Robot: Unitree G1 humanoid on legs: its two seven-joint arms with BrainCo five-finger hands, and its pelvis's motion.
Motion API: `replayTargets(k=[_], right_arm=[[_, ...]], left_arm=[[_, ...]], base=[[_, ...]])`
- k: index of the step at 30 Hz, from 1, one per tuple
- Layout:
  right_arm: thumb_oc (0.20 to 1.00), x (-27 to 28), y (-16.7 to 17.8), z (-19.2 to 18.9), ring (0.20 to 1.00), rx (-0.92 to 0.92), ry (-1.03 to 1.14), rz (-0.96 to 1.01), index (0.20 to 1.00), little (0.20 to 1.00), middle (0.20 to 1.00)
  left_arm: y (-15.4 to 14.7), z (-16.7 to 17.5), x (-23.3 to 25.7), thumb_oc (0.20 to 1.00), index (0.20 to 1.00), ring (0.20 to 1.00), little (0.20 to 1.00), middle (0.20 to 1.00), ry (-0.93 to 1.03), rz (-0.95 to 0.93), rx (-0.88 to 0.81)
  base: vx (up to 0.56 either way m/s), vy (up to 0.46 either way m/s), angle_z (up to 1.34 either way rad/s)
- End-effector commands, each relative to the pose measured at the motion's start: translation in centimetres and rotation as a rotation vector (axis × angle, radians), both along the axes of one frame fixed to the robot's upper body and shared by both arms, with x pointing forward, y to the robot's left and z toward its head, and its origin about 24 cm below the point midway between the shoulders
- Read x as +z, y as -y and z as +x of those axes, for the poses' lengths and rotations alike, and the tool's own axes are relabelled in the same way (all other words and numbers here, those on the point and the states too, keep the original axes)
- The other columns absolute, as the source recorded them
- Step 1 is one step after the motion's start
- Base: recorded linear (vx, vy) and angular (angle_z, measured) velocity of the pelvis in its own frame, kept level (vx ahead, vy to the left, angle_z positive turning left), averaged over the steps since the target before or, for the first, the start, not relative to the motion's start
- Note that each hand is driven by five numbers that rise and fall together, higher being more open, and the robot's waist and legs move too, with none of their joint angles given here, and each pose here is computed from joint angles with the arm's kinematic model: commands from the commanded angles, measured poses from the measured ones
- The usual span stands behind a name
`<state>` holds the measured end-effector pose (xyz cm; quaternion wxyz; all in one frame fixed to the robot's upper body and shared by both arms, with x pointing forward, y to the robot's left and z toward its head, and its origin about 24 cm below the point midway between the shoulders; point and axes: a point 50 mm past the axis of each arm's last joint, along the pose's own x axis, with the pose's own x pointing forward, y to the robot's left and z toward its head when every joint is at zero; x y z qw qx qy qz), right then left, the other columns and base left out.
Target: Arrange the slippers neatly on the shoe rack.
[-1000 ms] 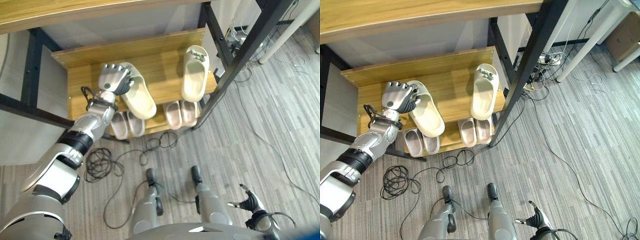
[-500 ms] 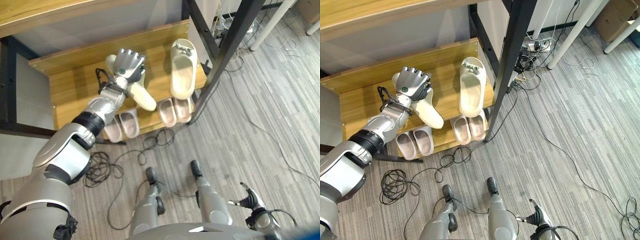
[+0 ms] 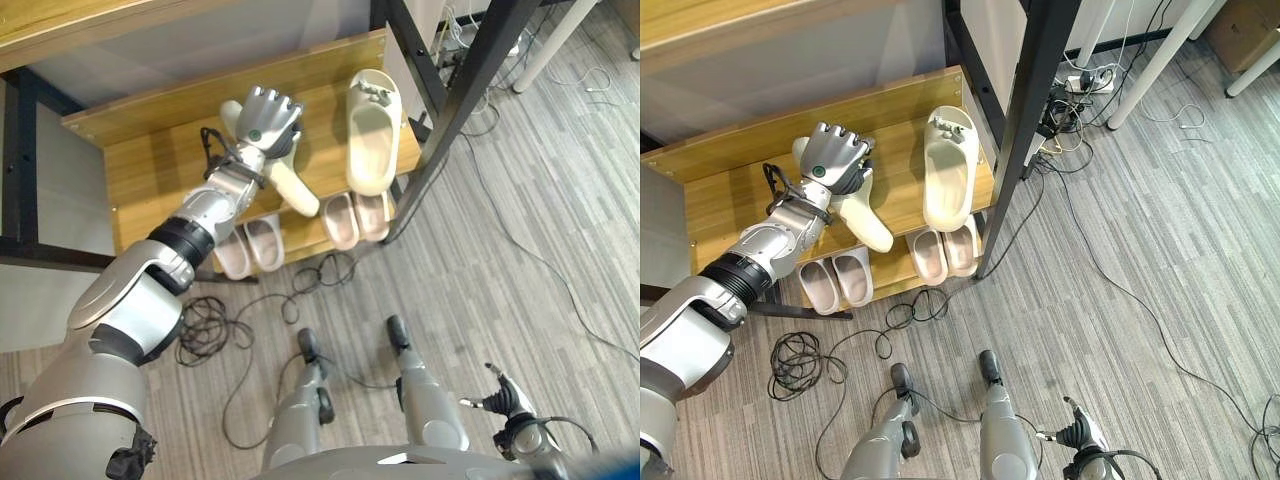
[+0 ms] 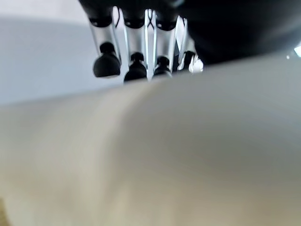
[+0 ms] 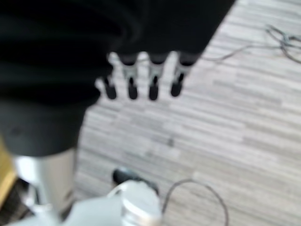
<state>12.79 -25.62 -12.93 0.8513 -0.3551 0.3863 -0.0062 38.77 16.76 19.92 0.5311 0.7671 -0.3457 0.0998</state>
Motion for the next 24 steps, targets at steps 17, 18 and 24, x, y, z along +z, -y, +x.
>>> replayTargets(k=[17,18,24], right_arm=[[1.0,1.9,1.4,3.3,1.0,0.014,0.111,-0.046,1.0,1.0,1.0],[1.0,1.9,1.3,3.4,1.0,0.014,0.112,-0.046,1.0,1.0,1.0],[1.0,2.1,1.4,3.6,1.0,0.025,0.115,-0.059,1.0,1.0,1.0]], left_arm=[[-3.0,0.0,3.6,0.2,0.2,0.2,0.2,0.2,0.105,0.317,0.114],[-3.0,0.0,3.6,0.2,0.2,0.2,0.2,0.2,0.106,0.317,0.115],[-3.6,-0.1,3.6,0.2,0.2,0.2,0.2,0.2,0.105,0.357,0.13]], base=[[0.0,0.003,0.02],[0.0,0.0,0.0],[0.0,0.0,0.01]])
